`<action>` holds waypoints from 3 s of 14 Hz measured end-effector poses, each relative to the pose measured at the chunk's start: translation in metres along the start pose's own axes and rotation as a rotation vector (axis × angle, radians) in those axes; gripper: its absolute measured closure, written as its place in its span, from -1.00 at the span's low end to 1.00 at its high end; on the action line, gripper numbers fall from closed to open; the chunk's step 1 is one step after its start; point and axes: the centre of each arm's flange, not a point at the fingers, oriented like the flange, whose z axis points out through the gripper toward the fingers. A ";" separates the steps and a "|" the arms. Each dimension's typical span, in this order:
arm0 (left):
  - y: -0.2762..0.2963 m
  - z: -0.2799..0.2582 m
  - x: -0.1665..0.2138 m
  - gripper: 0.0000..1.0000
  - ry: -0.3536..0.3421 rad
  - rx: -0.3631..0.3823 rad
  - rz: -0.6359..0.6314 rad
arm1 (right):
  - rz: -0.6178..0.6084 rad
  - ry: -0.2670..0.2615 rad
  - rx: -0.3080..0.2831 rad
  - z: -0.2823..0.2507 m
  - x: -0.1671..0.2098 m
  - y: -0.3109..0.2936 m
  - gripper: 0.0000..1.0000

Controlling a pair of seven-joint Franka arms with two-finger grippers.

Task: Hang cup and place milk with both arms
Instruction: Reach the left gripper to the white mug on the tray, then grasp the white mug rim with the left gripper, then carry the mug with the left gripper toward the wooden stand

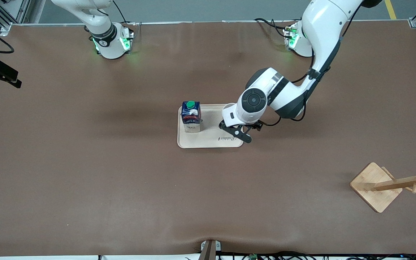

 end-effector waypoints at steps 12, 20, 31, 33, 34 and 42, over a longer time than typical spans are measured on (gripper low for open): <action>0.036 0.049 -0.008 -0.07 -0.007 0.028 0.086 | 0.000 0.000 0.000 0.000 0.000 0.000 -1.00; 0.035 0.056 -0.002 0.90 0.014 0.018 0.087 | 0.000 0.000 0.000 0.000 0.000 0.000 -1.00; -0.107 -0.125 -0.002 0.90 0.118 0.068 -0.164 | 0.000 0.000 0.000 0.000 0.000 0.000 -1.00; -0.166 -0.157 -0.021 0.90 0.134 0.073 -0.261 | 0.000 -0.002 0.000 0.001 0.001 0.000 -1.00; -0.192 -0.168 -0.033 0.90 0.129 0.077 -0.306 | 0.000 -0.005 0.000 0.003 0.002 0.000 -1.00; -0.360 -0.210 -0.121 0.90 0.136 0.085 -0.386 | -0.002 -0.024 0.000 0.013 0.008 -0.001 -1.00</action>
